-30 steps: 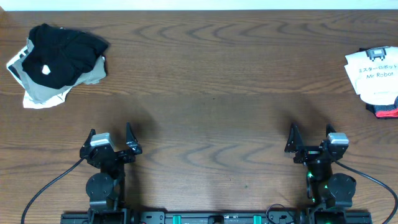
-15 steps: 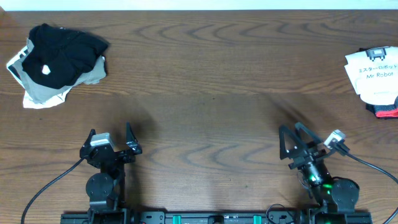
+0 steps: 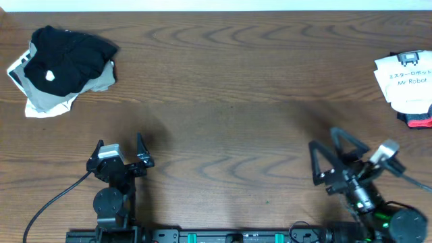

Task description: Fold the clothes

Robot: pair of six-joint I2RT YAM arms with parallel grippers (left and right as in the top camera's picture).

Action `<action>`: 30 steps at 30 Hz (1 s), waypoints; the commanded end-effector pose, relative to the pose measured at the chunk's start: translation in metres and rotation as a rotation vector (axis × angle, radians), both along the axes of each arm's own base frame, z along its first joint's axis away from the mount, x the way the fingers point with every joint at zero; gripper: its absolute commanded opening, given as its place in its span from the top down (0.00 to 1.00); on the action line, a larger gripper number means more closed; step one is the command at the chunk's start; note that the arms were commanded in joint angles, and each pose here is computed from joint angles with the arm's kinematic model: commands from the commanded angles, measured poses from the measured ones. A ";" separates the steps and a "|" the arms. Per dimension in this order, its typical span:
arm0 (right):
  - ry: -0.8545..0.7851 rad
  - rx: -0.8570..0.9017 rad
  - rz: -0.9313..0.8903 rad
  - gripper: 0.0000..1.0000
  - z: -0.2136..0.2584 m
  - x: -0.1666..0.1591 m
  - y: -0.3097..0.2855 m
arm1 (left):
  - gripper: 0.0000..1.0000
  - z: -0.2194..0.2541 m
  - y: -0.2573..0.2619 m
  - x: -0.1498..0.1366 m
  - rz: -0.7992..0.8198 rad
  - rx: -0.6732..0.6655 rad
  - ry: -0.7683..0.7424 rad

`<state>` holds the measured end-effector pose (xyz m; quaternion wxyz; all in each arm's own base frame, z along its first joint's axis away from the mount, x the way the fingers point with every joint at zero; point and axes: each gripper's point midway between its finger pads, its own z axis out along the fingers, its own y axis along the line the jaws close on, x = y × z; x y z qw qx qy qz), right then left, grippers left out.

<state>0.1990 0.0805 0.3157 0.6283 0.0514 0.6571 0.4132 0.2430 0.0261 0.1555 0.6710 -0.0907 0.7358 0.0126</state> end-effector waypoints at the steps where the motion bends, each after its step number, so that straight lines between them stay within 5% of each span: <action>1: 0.014 -0.169 -0.244 0.01 0.028 0.017 -0.036 | 0.02 -0.018 0.004 -0.001 0.021 0.011 0.053; 7: 0.459 -0.267 -0.584 0.01 0.002 0.060 -0.102 | 0.02 -0.018 0.004 -0.001 0.021 0.011 0.053; 17: 0.969 -0.371 -0.723 0.01 -0.035 0.152 -0.182 | 0.02 -0.018 0.004 -0.001 0.021 0.011 0.053; 30: 1.291 -0.334 -0.831 0.13 -0.136 0.166 -0.302 | 0.02 -0.018 0.004 -0.001 0.021 0.011 0.053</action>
